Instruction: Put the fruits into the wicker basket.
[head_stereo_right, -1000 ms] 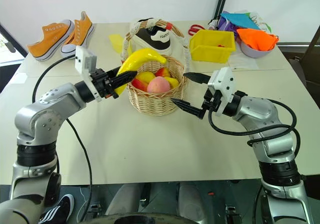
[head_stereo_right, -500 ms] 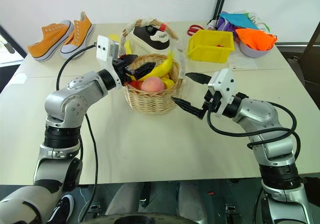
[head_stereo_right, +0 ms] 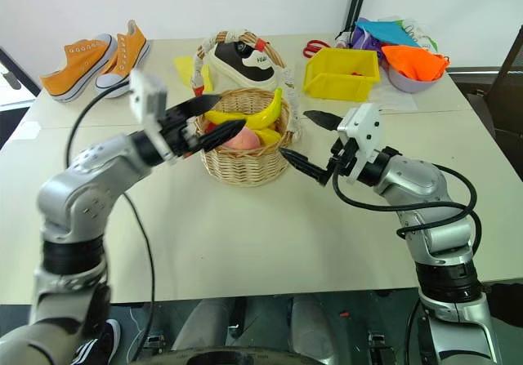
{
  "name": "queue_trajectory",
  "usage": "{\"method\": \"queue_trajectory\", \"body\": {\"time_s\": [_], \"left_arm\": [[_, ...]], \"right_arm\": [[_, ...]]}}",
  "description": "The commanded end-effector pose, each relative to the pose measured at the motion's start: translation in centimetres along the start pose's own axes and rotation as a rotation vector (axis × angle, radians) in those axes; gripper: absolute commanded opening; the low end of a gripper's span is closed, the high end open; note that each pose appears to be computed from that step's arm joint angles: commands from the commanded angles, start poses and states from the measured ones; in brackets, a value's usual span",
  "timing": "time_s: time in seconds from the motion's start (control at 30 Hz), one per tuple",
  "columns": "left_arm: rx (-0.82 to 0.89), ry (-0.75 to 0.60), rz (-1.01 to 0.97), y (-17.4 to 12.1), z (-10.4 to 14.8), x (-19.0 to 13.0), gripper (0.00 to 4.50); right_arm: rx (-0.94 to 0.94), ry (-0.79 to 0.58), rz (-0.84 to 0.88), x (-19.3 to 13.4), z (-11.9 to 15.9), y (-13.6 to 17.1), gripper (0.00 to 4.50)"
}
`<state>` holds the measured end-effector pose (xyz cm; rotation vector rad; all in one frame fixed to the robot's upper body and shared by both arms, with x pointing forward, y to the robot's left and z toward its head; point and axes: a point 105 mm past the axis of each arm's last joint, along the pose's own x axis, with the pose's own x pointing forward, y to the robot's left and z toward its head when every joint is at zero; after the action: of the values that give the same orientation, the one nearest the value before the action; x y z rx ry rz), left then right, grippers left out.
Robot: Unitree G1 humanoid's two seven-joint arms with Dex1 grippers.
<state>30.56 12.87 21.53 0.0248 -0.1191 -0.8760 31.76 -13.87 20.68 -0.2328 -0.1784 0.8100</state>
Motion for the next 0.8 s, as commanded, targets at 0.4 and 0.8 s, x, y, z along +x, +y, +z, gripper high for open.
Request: {"method": "queue_trajectory", "body": {"time_s": [0.4,0.8], "left_arm": [[0.076,-0.144,0.153,2.5,-0.9,-11.3,4.47],[0.029,-0.101,0.143,2.1,-2.4,-13.3,4.50]], "right_arm": [[0.125,-0.087,-0.315,4.6,1.0,-1.1,4.50],[0.097,-0.072,-0.402,5.1,0.3,-2.1,0.74]]}}
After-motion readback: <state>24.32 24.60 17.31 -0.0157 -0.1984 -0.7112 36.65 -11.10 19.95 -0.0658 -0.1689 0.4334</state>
